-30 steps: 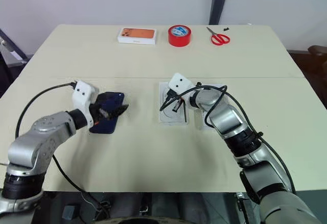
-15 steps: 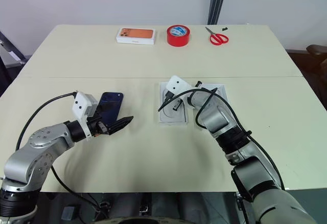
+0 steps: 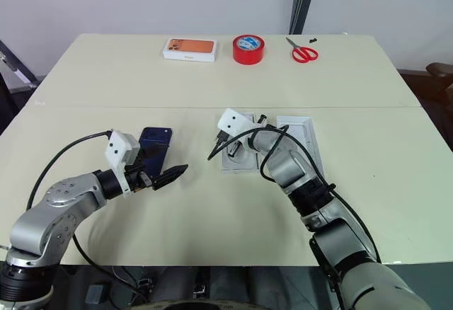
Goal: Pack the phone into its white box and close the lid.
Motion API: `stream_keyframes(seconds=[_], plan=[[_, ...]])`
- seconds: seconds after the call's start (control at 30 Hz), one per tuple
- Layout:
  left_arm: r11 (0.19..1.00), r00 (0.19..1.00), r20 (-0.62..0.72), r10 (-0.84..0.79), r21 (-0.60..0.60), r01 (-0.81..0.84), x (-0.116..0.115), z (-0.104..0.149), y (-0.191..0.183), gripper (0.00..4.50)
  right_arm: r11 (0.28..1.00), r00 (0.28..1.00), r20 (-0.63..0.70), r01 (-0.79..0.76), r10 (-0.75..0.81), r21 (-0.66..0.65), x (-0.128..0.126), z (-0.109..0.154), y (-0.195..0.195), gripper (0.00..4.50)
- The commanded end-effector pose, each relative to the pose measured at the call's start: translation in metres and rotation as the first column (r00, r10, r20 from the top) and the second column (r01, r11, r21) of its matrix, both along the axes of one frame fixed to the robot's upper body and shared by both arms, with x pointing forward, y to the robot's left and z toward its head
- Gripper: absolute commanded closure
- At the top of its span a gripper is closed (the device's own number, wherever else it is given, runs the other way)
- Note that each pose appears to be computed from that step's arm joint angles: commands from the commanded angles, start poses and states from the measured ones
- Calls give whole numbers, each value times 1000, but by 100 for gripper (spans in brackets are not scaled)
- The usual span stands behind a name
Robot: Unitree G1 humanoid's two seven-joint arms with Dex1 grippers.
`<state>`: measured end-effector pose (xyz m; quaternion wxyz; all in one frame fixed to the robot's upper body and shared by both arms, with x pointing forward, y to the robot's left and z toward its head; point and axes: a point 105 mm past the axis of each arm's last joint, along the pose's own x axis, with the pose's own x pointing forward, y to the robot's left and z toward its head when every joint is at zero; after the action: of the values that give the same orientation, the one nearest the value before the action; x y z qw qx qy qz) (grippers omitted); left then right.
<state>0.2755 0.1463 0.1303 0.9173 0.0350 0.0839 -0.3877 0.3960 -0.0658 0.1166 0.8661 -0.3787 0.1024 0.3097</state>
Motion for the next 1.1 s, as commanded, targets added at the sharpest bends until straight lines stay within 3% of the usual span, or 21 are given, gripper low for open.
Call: stream_keyframes(seconds=[0.03,0.4,0.53,0.73,0.87,1.03,1.1], plan=[[1000,999,42,-19,-15,19,-5,10,-4,0,999,999,31,34,-33,-36,5,7,-12,446],[997,997,25,-71,-14,71,-16,9,-7,0,994,998,56,-16,22,-109,-9,14,-21,446],[997,997,23,-70,-9,70,-15,9,-6,0,989,989,69,-124,130,-84,-23,26,-9,446],[998,998,20,-56,4,56,-15,7,0,0,972,971,-34,-236,235,-7,-52,25,-3,446],[999,999,17,-41,19,41,-16,7,8,0,938,922,-176,-327,344,117,-80,22,-5,446],[994,996,4,-91,56,91,-25,5,8,0,900,877,-200,-426,437,94,-103,21,-15,222],[992,994,-1,-112,65,112,-28,3,5,0,895,866,-227,-438,445,84,-108,14,-19,222]])
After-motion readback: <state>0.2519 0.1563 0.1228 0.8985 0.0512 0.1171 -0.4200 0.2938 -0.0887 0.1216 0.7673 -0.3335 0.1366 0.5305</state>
